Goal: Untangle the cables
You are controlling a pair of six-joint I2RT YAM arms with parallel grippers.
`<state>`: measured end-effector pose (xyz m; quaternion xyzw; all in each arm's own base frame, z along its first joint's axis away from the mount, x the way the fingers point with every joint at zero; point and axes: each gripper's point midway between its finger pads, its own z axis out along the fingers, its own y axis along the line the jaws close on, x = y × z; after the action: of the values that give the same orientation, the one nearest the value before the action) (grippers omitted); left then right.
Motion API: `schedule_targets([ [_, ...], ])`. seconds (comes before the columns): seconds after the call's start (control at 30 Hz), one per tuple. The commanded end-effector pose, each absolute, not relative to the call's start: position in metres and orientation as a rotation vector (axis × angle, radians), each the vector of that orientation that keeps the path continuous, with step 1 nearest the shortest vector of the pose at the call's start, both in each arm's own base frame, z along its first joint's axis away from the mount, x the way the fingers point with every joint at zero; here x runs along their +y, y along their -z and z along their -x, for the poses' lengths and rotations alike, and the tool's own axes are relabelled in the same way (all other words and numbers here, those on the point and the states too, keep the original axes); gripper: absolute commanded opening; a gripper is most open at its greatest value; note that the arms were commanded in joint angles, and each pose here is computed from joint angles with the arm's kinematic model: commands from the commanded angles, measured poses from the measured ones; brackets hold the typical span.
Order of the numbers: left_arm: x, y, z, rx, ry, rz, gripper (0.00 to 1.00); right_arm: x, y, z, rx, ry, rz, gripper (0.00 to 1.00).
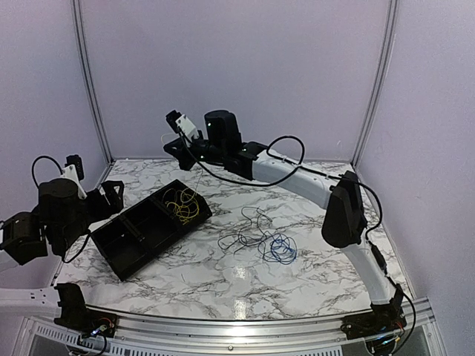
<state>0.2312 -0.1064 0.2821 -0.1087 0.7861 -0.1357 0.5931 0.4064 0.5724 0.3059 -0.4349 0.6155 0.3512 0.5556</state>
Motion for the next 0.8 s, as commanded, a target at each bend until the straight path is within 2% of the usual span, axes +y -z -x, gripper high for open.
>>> schedule_targets([
  [0.0,-0.106,-0.268,-0.228,1.895,0.298,0.248,0.99,0.594,-0.293,-0.395,1.428,-0.869,1.041,0.0],
  [0.17,-0.117,-0.256,-0.225,1.974,0.322,0.207,0.99,0.604,-0.244,-0.398,1.508,-0.876,1.061,0.0],
  [0.47,-0.117,-0.257,-0.223,1.978,0.339,0.205,0.99,0.603,-0.159,-0.399,1.656,-0.821,1.145,0.0],
  [0.77,-0.114,-0.251,-0.222,1.978,0.342,0.229,0.99,0.598,-0.137,-0.395,1.715,-0.808,1.171,0.0],
])
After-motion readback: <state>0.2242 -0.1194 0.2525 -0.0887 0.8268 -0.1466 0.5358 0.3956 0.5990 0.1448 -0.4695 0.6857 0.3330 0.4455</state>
